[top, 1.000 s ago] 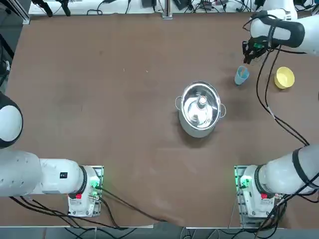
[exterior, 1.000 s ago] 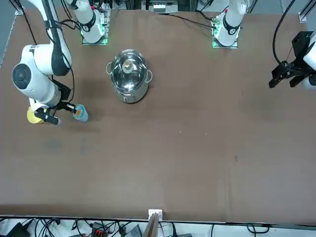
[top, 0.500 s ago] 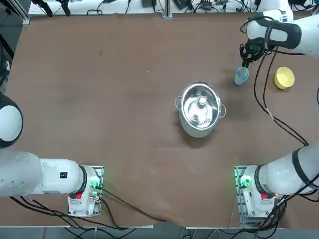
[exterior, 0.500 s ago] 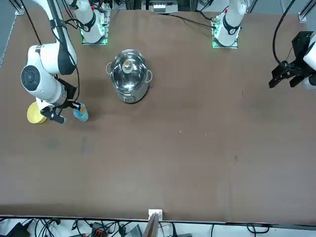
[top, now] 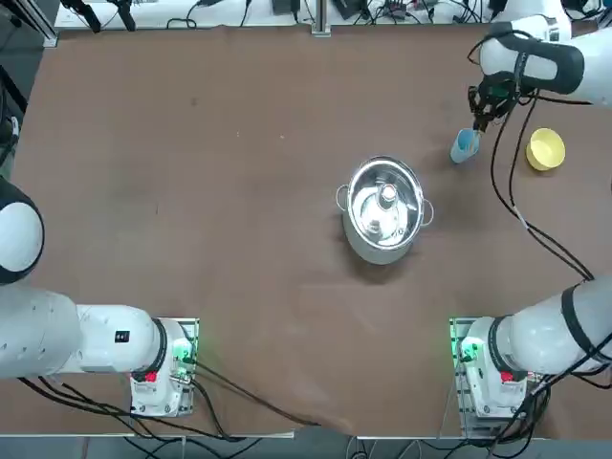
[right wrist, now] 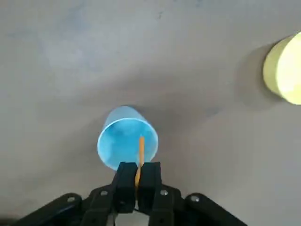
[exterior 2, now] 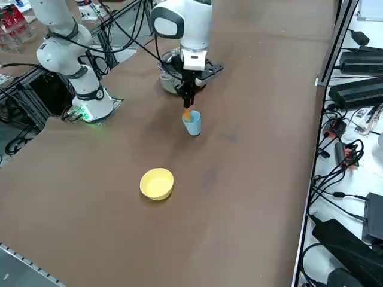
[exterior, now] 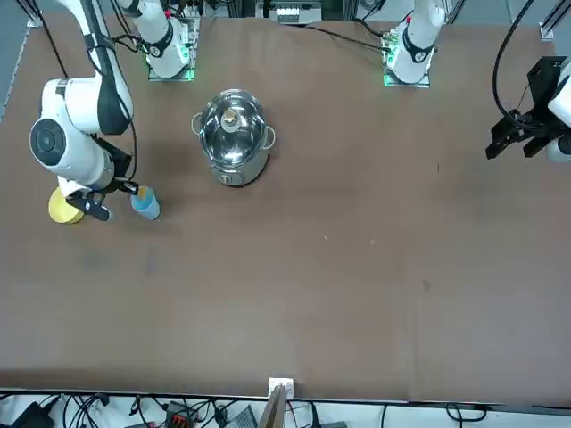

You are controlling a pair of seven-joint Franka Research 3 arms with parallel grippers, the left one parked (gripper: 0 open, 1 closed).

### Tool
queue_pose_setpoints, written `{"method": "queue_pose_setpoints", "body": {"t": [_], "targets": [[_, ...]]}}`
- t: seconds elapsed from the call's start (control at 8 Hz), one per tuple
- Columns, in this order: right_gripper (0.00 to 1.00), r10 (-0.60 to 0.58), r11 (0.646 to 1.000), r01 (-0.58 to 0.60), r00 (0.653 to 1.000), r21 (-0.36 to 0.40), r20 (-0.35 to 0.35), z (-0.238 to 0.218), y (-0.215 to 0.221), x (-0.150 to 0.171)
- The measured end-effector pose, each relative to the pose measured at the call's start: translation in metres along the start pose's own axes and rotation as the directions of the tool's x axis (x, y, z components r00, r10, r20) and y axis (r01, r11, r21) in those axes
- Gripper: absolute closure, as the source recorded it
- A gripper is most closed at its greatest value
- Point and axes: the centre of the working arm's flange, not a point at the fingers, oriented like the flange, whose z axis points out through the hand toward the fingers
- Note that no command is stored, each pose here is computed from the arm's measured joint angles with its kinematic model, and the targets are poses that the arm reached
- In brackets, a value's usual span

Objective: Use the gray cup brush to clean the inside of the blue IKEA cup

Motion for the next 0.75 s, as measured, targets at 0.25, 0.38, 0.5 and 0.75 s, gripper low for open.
{"method": "queue_pose_setpoints", "body": {"t": [0.25, 0.38, 0.5, 0.75], "targets": [[0.95, 0.010, 1.000, -0.010, 1.000, 0.000, -0.015, -0.004, 0.005, 0.010], [0.95, 0.011, 1.000, -0.011, 1.000, 0.005, -0.027, -0.006, 0.003, 0.015], [0.95, 0.014, 1.000, -0.014, 0.999, 0.013, -0.042, -0.006, 0.000, 0.020], [0.95, 0.042, 0.999, -0.040, 0.997, 0.028, -0.067, -0.003, -0.013, 0.024]]}}
